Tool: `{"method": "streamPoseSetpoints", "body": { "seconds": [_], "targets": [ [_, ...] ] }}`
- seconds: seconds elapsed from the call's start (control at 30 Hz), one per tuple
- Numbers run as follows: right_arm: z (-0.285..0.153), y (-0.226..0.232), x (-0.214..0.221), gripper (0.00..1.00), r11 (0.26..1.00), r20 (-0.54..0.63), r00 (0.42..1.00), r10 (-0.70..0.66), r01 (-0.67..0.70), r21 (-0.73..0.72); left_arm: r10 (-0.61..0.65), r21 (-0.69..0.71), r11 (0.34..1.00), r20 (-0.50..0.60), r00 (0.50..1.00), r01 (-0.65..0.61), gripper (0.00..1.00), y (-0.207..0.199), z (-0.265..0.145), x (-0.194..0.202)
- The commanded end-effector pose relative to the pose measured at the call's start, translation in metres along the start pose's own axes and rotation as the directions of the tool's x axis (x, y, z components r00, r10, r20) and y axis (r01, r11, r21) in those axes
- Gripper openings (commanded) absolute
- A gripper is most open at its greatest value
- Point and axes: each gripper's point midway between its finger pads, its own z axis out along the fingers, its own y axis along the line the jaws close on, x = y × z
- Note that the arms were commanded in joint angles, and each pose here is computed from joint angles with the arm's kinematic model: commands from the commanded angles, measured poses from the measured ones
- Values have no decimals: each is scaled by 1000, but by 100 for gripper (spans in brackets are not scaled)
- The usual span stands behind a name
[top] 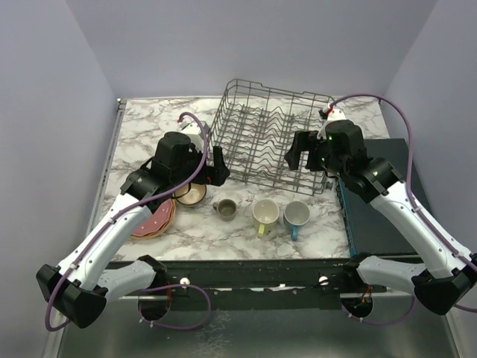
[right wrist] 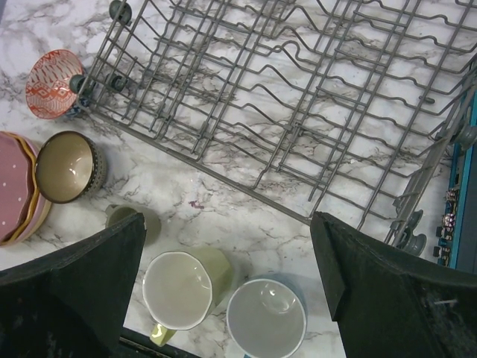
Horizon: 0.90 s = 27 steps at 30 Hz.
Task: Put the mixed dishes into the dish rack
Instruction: Pick up the bowl from the center of the board.
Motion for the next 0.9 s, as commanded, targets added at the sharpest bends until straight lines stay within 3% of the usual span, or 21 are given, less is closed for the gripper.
{"method": "streamPoseSetpoints", "body": {
  "seconds": [0.0, 0.33, 0.87],
  "targets": [
    [-2, -5, 4, 100, 999, -41, 998, -39, 40, 23, -3, -67, 998, 38, 999, 5, 99, 8, -14, -11],
    [8, -4, 22, 99, 998, -144, 988, -62, 66, 22, -24, -226, 974, 15, 1000, 27, 99, 35, -20, -8],
    [30, 4, 41, 92, 997, -259, 963, -73, 76, 0, -57, -527, 849, -33, 998, 31, 98, 92, -33, -11]
  ]
}}
